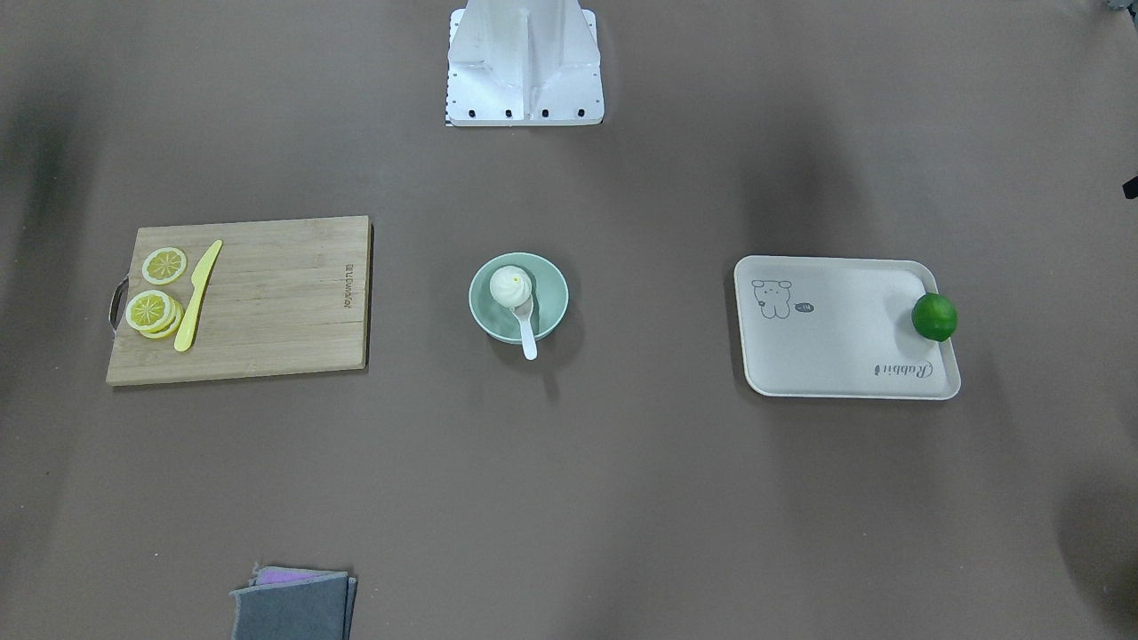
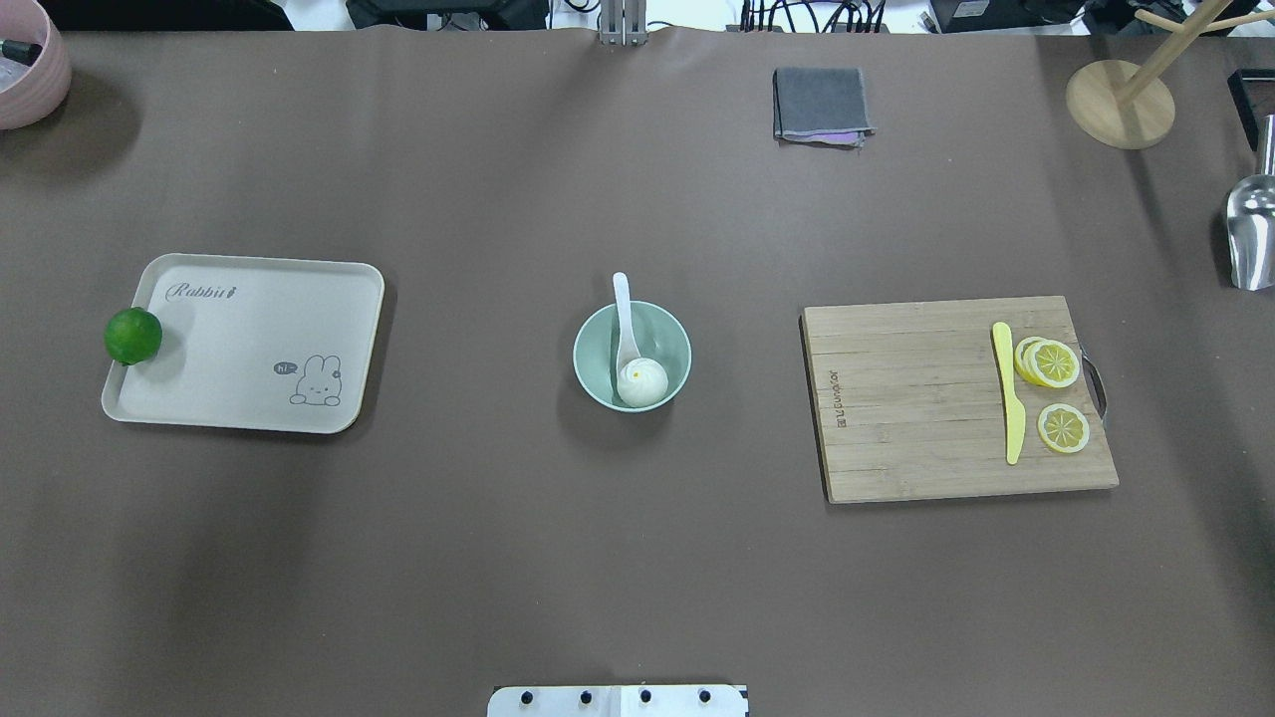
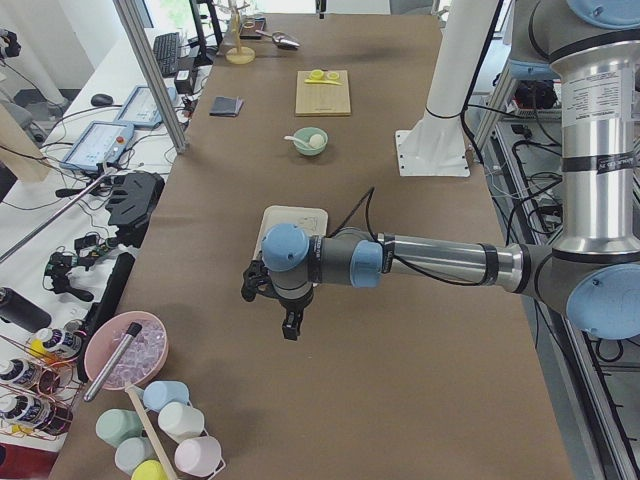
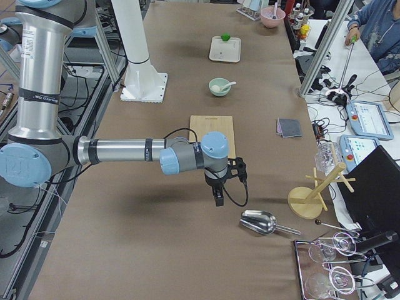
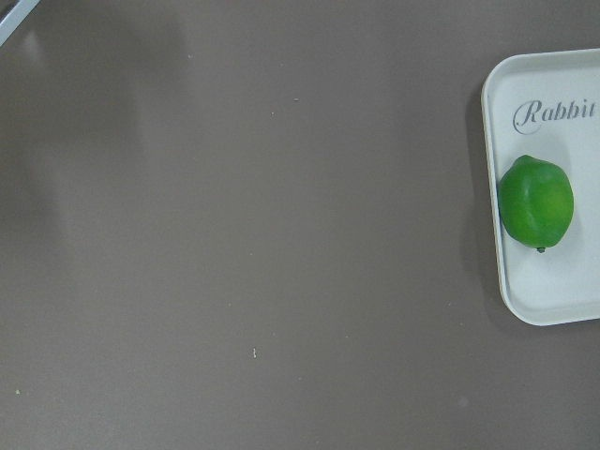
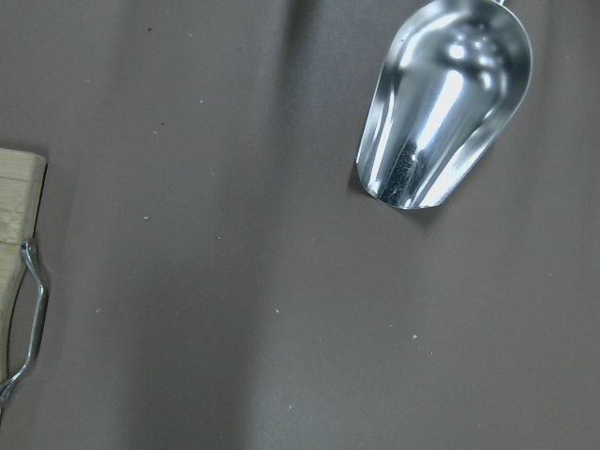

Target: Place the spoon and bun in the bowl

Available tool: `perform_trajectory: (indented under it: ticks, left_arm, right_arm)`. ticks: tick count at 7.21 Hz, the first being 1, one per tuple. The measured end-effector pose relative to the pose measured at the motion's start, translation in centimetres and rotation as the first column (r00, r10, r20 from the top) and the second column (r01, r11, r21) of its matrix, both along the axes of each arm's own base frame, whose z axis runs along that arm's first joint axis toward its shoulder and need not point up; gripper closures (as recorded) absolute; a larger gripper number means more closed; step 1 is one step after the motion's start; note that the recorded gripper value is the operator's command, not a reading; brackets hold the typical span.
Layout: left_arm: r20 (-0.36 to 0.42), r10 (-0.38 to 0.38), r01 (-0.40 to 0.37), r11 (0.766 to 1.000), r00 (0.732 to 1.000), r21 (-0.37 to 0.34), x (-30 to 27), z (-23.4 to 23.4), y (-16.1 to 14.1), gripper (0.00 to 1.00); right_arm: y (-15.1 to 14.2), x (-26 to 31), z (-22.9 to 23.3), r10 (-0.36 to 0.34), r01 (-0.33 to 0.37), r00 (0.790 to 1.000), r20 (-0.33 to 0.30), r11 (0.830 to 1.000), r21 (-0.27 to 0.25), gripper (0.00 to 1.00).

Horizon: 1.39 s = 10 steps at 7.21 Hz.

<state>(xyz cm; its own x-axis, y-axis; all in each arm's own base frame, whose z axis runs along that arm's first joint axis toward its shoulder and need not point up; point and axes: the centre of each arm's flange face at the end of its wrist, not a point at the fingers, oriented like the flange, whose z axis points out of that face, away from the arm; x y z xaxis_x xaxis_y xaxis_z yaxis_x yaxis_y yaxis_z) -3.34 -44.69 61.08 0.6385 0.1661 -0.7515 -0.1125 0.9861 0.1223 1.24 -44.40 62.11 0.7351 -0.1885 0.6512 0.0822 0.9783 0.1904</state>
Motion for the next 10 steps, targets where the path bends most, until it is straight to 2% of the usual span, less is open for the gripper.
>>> perform_trajectory:
  ticks: [4,10]
  left_arm:
    - [0.005,-0.003,0.003,1.0,1.0,0.005,-0.09,-0.39,-0.31,0.01]
    - [0.044,-0.016,0.015,1.0,0.999,0.018,-0.81,-0.3,-0.41,0.01]
  right_arm:
    - [0.42,0.47,-0.31,0.009,-0.009,1.0,0.001,1.0,0.009,0.0]
    - [0.18,0.59,0.63,0.012,-0.012,1.0,0.002,1.0,-0.011,0.0]
